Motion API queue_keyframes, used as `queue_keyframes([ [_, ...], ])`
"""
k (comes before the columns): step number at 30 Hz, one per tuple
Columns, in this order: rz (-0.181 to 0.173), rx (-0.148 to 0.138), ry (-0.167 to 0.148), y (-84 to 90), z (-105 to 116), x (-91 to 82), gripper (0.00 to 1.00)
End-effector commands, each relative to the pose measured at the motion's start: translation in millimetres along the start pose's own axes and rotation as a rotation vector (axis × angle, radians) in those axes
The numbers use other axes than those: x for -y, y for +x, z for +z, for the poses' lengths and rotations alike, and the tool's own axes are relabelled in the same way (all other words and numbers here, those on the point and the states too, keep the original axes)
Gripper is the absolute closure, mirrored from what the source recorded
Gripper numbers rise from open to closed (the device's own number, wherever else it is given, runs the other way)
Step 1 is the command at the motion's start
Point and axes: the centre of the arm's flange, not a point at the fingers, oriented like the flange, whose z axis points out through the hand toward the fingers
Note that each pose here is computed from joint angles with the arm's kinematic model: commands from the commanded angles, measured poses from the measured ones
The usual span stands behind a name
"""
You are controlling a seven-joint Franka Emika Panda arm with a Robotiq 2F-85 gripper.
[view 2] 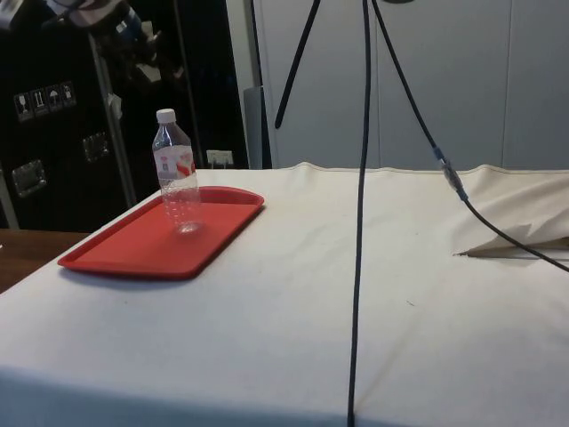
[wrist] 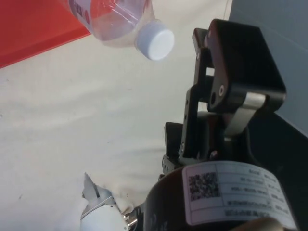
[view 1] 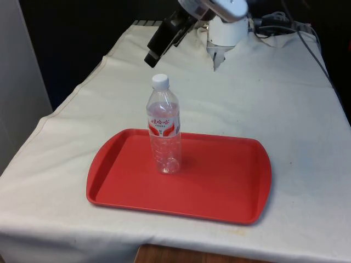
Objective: Place the bottle upright on the tray.
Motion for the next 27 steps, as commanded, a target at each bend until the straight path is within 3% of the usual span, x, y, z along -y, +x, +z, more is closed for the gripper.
queue_keyframes([
  [1, 0.001, 0.028, 0.001, 4.9, 0, 1.5, 0.0],
  [4, 0.005, 0.047, -0.002, 10.9, -3, 1.5, 0.0],
  [5, 0.005, 0.026, -0.005, 8.1, 1, 1.7, 0.0],
  [6, 0.006, 0.051, -0.003, 12.4, -4, 1.3, 0.0],
  [10, 0.014, 0.065, -0.008, 18.8, -11, -1.3, 0.0],
  [12, 0.015, 0.067, -0.009, 19.6, -13, -2.3, 0.0],
  [13, 0.013, 0.049, -0.022, 18.2, -9, -3.2, 0.0],
  [14, 0.017, 0.069, -0.009, 21.5, -15, -3.0, 0.0],
  [21, 0.023, 0.074, -0.017, 27.0, -22, -6.9, 0.0],
  [22, 0.019, 0.058, -0.029, 25.1, -17, -6.6, 0.0],
  [23, 0.024, 0.074, -0.019, 27.3, -22, -7.2, 0.0],
  [27, 0.025, 0.072, -0.025, 28.0, -23, -8.4, 0.0],
])
